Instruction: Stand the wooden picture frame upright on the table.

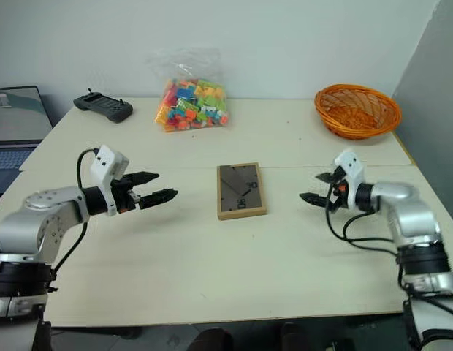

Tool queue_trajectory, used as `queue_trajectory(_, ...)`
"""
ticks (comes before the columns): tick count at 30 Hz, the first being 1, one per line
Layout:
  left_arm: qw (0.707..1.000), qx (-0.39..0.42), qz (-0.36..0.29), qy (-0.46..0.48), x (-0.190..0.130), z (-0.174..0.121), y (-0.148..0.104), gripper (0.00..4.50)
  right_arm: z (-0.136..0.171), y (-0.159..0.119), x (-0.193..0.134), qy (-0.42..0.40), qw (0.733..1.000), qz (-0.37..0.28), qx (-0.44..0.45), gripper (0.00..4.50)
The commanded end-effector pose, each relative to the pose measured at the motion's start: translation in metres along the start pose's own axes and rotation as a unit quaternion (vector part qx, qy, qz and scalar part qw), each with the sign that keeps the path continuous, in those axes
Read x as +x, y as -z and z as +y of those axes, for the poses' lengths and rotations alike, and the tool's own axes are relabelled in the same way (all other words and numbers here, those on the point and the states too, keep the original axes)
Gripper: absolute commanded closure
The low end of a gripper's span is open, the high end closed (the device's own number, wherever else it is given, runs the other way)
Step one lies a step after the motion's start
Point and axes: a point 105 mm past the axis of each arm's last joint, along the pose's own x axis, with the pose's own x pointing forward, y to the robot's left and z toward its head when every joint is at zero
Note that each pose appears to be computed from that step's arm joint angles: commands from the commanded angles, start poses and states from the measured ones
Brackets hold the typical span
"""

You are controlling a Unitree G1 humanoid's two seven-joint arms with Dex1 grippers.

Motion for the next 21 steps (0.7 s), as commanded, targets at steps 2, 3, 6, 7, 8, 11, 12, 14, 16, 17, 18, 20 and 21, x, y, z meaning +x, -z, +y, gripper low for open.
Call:
queue_trajectory(2,0.999,0.037,0.011,-0.007,0.006,0.006,0.0,0.0,-0.006,-0.012,0.002,-0.011,1.0,-0.004,-0.019,0.03)
queue_trajectory(3,0.999,0.039,0.014,-0.008,0.007,0.006,0.0,0.0,-0.007,-0.013,0.002,-0.009,1.0,-0.004,-0.024,0.03)
queue_trajectory(6,0.998,0.05,0.017,-0.016,0.011,0.01,-0.001,0.0,-0.011,-0.011,0.004,-0.001,1.0,-0.002,-0.027,0.03)
queue_trajectory(7,0.999,0.044,0.009,-0.024,0.013,0.013,-0.002,0.0,-0.012,-0.009,0.007,0.004,1.0,0.001,-0.027,0.03)
queue_trajectory(8,0.999,0.04,0.007,-0.03,0.016,0.015,-0.001,0.0,-0.012,-0.007,0.011,0.007,1.0,0.002,-0.028,0.03)
queue_trajectory(11,0.998,0.043,-0.005,-0.034,0.025,0.015,-0.002,0.0,-0.018,-0.005,0.025,0.035,0.998,-0.001,-0.049,0.03)
queue_trajectory(12,0.998,0.044,-0.009,-0.034,0.028,0.014,-0.004,0.0,-0.02,-0.005,0.029,0.041,0.997,0.0,-0.06,0.03)
queue_trajectory(14,0.998,0.05,-0.012,-0.02,0.038,0.01,-0.002,0.35,-0.023,-0.004,0.04,0.047,0.997,-0.004,-0.057,0.41)
queue_trajectory(16,0.998,0.058,-0.003,-0.009,0.048,0.006,0.005,0.68,-0.022,0.002,0.052,0.045,0.997,0.006,-0.064,0.77)
queue_trajectory(17,0.998,0.062,0.002,-0.007,0.051,0.006,0.008,0.86,-0.022,0.004,0.056,0.045,0.996,0.011,-0.07,0.98)
queue_trajectory(18,0.998,0.068,0.007,-0.011,0.056,0.006,0.011,0.98,-0.021,0.006,0.062,0.045,0.996,0.015,-0.076,1.18)
queue_trajectory(20,0.997,0.074,0.009,-0.032,0.068,0.01,0.018,1.49,-0.021,0.013,0.075,0.052,0.994,0.024,-0.089,1.67)
queue_trajectory(21,0.996,0.073,0.009,-0.044,0.073,0.012,0.02,1.73,-0.021,0.015,0.08,0.057,0.994,0.028,-0.094,1.97)
